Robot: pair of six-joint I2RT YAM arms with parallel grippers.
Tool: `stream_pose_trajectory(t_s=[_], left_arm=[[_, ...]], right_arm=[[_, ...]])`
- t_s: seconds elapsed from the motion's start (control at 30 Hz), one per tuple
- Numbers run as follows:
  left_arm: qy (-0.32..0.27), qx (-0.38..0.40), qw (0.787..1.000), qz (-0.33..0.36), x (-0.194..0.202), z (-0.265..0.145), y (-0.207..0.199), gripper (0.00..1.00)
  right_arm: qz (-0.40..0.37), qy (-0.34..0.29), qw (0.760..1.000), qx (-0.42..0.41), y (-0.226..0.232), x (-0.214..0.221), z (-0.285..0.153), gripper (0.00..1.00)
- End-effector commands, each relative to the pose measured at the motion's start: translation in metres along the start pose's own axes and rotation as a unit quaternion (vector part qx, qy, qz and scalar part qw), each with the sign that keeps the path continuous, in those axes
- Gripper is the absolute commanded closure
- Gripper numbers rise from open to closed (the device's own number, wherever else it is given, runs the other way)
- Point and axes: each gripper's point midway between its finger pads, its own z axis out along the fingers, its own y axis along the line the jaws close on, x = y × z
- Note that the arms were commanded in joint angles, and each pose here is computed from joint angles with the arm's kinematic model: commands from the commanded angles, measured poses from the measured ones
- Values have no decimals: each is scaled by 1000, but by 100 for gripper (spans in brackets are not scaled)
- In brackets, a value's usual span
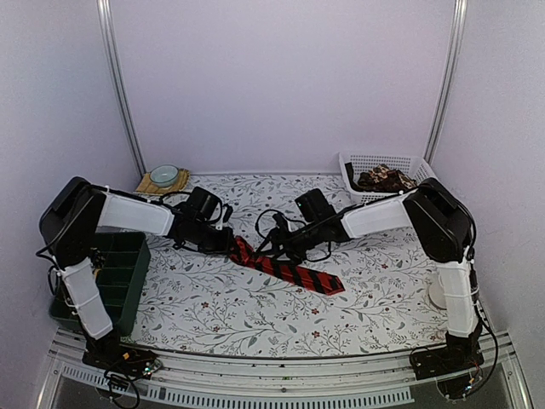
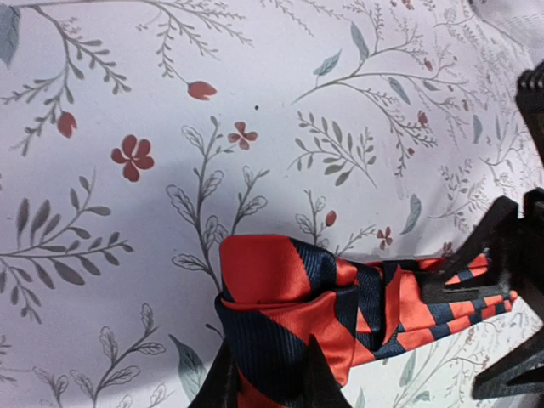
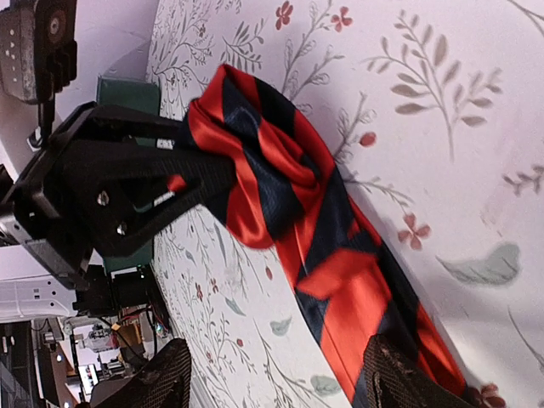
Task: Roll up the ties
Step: Roll the tie at the center of the board.
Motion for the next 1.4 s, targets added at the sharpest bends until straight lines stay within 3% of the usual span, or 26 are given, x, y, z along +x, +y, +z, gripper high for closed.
stream_pose_trajectory(t_s=[0.0,0.2,0.43,0.77,0.87,1.37], left_arm=[[0,-132,990,48,1,-9,25,100],[7,-229,966,120,2,-9,17,100],[28,-337,923,186,9,-1,17,100],[25,-401,876,267,7,4,-20,100],[26,-391,876,280,10,10,-31,99],[14,-270,927,261,11,25,-81,67]], right_arm=[[-53,-39,998,-12,50,-4,-61,30],[-61,-49,996,32,27,8,-77,30],[-56,-40,994,84,-16,32,-77,31],[-45,-34,996,68,-31,43,-71,30],[-43,-37,997,57,-31,40,-71,31],[-20,-37,998,42,-44,39,-70,30]])
